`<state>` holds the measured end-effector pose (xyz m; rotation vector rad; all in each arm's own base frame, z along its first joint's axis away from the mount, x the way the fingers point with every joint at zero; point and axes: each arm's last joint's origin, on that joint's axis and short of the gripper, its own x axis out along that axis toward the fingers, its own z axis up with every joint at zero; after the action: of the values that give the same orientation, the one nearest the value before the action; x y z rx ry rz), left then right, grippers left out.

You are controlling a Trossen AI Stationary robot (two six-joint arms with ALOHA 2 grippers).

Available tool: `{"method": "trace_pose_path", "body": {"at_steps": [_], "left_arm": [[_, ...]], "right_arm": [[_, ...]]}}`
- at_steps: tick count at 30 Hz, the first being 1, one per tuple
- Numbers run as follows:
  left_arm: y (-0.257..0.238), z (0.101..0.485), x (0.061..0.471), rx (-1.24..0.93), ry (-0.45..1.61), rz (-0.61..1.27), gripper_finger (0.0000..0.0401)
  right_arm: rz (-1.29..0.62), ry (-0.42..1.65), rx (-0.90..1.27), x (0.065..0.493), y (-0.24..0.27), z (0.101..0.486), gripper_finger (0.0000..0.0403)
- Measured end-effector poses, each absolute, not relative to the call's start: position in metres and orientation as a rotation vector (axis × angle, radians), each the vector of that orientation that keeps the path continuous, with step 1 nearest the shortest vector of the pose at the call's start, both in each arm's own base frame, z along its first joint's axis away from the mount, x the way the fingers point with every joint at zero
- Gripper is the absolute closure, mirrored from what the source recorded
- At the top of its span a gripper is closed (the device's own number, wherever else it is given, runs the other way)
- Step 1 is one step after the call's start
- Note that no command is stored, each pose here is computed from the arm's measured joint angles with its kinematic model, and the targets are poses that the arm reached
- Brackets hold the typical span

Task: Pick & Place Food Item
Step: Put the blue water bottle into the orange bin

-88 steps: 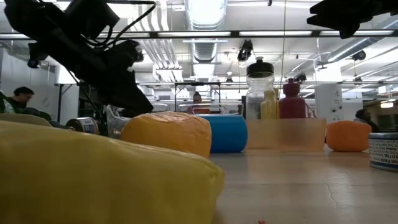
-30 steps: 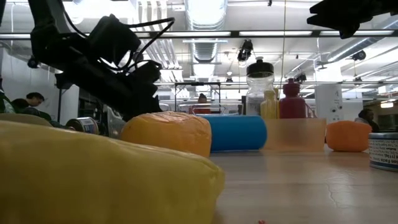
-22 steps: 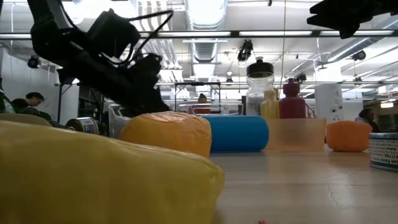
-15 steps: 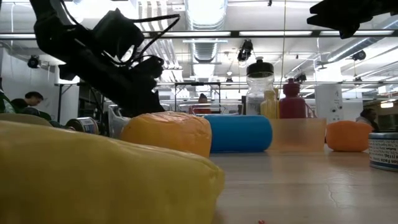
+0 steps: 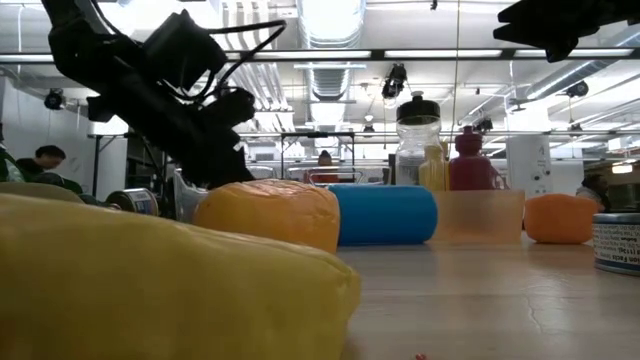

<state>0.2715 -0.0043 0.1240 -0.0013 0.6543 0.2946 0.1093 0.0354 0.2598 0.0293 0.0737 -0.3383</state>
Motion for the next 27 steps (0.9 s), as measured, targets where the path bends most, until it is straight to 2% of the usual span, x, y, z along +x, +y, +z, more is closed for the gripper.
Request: {"method": "trace_pose_path", "body": {"at_steps": [12, 27], "left_arm": [[-0.005, 0.127, 0.274, 0.027, 0.633, 0.248, 0.0197], [0.006, 0.111, 0.283, 0.076, 0.632, 0.257, 0.0197]], "right_arm": [[-0.338, 0.076, 0.028, 0.11, 0.036, 0.26, 0.0213], [-0.339, 0.077, 0.028, 0.11, 0.036, 0.259, 0.0213]]}}
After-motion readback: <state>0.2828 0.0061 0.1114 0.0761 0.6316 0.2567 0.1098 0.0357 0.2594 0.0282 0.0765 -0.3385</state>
